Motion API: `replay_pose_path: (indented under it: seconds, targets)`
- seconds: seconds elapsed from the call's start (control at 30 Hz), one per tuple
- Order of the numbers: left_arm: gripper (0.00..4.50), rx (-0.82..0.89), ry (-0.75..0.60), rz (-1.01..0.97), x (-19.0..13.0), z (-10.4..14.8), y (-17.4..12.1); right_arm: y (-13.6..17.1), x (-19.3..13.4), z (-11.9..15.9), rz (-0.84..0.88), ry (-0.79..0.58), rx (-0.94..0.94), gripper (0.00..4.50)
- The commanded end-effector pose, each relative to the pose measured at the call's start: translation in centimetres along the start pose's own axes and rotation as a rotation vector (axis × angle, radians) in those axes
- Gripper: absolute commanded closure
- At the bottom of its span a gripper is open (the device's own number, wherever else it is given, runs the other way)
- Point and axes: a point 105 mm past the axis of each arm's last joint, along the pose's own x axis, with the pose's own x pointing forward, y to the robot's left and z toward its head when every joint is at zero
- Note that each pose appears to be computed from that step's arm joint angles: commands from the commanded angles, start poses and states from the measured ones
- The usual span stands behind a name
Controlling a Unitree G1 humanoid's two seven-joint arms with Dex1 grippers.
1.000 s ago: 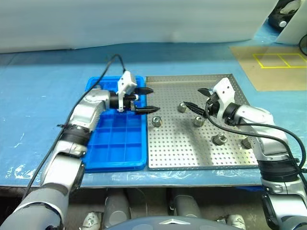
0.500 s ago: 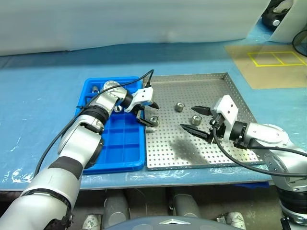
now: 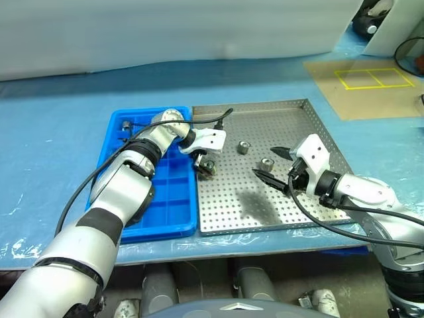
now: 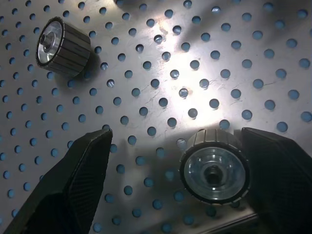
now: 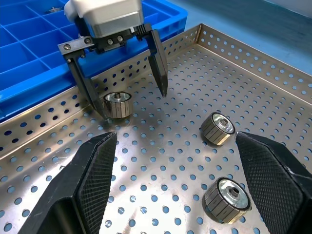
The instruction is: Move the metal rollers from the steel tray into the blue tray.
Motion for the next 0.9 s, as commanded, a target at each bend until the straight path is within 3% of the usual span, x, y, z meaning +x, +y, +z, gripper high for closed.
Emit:
replay_pose_path:
  seconds: [0.03, 0.17, 0.33, 0.5, 0.63, 0.77, 0.9]
  targets:
    - [0.0, 0.041, 0.101, -0.003, -0.8, -1.5, 0.0, -0.1, 0.0, 0.7, -0.018, -0.036, -0.031, 0.51]
    - [0.0, 0.046, 0.053, 0.009, -1.1, -0.5, 0.5, -0.3, 0.3, 0.6, -0.033, -0.039, -0.031, 0.51]
    - [0.0, 0.062, 0.086, -0.015, -1.3, -1.2, 0.0, -0.2, 0.6, 0.6, -0.038, -0.044, -0.034, 0.51]
    - [0.0, -0.022, -0.15, 0.138, -1.0, 2.8, 2.5, -0.2, 0.7, 0.4, -0.043, -0.04, -0.035, 0.51]
    - [0.0, -0.101, -0.331, 0.022, -1.5, 5.3, 1.9, -0.4, 0.6, 0.7, -0.049, -0.06, -0.013, 0.51]
    - [0.0, -0.106, -0.303, 0.073, -1.0, 5.0, 2.3, -0.7, 0.5, 0.6, -0.064, -0.055, -0.02, 0.51]
    - [0.0, -0.195, -0.269, 0.264, -0.2, 4.4, 4.2, -0.6, 0.5, 0.5, -0.065, -0.05, -0.022, 0.51]
